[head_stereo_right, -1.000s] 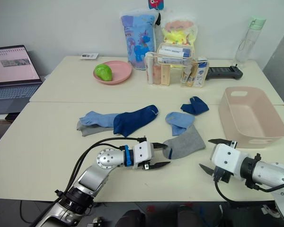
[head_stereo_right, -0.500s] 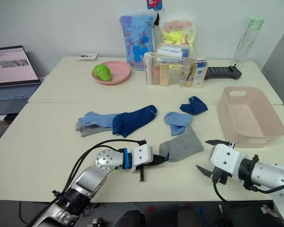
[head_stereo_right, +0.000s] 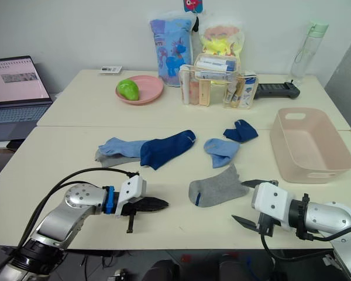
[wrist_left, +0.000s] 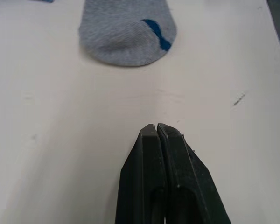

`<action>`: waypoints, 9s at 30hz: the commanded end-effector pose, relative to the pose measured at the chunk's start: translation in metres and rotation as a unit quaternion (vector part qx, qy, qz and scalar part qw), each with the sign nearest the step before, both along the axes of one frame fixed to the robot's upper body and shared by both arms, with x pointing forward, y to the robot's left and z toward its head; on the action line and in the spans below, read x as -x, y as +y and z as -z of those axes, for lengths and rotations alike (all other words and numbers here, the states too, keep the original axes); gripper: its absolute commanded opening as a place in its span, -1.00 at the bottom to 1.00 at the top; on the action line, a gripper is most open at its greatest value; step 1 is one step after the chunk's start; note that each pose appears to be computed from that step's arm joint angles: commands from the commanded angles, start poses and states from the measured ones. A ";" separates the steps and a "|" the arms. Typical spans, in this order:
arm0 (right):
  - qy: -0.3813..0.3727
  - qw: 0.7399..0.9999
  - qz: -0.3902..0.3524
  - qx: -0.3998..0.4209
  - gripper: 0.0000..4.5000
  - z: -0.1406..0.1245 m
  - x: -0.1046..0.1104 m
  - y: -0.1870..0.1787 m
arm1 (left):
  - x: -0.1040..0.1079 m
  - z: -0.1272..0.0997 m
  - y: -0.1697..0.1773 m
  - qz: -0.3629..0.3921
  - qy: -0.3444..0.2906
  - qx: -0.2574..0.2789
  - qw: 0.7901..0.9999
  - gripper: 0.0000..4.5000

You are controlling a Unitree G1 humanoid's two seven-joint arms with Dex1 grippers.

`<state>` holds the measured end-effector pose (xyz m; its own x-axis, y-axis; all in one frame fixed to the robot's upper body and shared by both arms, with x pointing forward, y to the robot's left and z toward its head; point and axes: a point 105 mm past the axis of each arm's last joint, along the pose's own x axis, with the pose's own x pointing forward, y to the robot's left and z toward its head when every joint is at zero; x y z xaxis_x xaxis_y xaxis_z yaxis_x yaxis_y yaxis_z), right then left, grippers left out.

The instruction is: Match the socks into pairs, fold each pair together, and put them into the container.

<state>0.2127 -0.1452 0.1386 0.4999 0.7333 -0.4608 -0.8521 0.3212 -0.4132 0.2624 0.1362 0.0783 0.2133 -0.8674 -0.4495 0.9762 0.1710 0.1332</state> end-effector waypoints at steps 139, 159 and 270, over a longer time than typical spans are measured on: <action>0.313 0.927 0.173 -0.116 -0.98 0.029 -0.035 0.035 | 0.014 0.001 -0.028 0.021 0.358 0.033 0.933 -1.00; 0.130 0.965 0.188 -0.130 0.55 -0.009 -0.074 0.026 | -0.086 -0.055 -0.011 -0.132 0.121 0.110 0.978 0.04; 0.029 0.980 -0.018 -0.197 1.00 -0.062 -0.046 0.087 | 0.009 -0.015 0.070 -0.414 0.096 0.232 0.875 0.99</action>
<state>0.2559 -0.0646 0.1971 0.4602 0.8684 -0.1847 -0.8838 0.4283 -0.1886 0.2480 0.1954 0.0853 0.7613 -0.6092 -0.2222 0.5527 0.7888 -0.2689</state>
